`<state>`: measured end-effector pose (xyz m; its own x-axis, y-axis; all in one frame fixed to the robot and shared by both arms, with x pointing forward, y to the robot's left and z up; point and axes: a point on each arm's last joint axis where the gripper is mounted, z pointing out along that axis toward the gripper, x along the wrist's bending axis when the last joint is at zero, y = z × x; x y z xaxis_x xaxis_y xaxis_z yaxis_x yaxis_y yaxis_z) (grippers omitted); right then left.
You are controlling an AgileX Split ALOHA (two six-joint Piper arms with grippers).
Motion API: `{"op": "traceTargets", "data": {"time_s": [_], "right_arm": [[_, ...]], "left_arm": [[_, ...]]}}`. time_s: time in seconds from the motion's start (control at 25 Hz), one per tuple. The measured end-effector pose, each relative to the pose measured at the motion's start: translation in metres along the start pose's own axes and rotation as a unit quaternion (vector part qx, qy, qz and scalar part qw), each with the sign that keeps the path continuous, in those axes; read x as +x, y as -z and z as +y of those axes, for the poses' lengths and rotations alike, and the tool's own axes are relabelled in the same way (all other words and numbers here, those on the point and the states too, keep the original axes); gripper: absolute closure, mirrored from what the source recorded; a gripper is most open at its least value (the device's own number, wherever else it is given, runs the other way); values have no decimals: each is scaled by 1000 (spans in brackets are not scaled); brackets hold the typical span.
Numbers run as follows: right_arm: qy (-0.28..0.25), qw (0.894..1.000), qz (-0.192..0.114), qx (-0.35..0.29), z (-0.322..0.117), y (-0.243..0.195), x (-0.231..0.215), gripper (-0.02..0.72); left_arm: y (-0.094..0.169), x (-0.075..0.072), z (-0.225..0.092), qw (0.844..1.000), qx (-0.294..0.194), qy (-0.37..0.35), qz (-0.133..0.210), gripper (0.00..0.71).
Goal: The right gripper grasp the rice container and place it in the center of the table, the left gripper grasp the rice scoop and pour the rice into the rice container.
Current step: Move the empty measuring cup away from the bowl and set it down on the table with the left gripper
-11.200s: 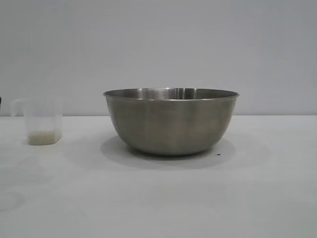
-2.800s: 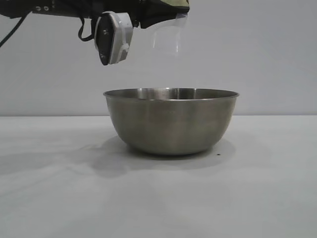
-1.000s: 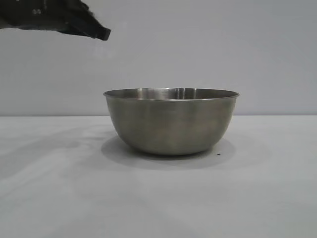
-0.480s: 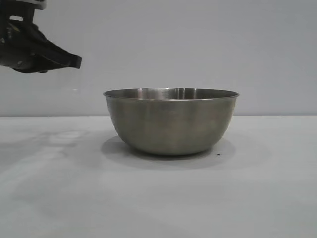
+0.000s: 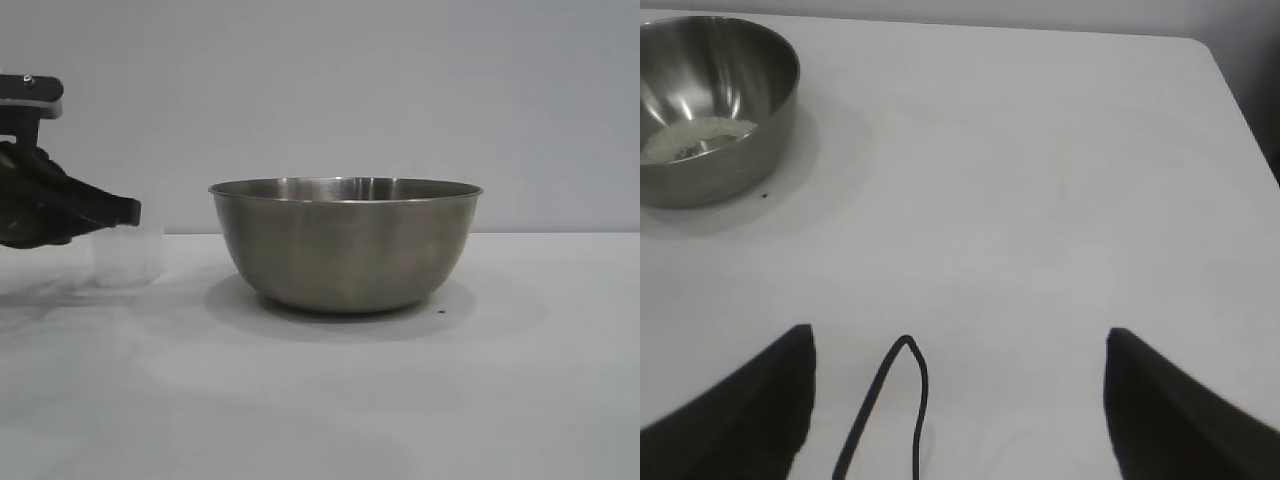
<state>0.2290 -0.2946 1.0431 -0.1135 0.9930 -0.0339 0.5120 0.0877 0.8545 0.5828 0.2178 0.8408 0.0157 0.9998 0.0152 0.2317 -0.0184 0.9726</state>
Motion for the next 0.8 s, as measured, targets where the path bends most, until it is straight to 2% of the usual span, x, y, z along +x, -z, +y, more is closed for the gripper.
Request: {"op": "traceTargets", "data": {"time_s": [0.16,0.2,0.24,0.28,0.4,0.6,0.8], "right_arm": [[0,1000,0,0,0,0,0,153],[0,1000,0,0,0,0,0,153],[0,1000,0,0,0,0,0,153],[-1,1000,0,0,0,0,0,153],[-2,1000,-1,0,0,0,0,153],[-3,1000,-1,0,0,0,0,153],[-3,1000,-1,0,0,0,0,153]], "left_arm": [[0,0,0,1000,0,0,0,710],[0,0,0,1000,0,0,0,660],[0,0,0,1000,0,0,0,660],[0,0,0,1000,1,0,0,581],[7,2,-6,1000,14,-6,-2,474],[27,5,-16,999,45,-23,-19,478],[52,9,-3,998,44,-29,-34,457]]}}
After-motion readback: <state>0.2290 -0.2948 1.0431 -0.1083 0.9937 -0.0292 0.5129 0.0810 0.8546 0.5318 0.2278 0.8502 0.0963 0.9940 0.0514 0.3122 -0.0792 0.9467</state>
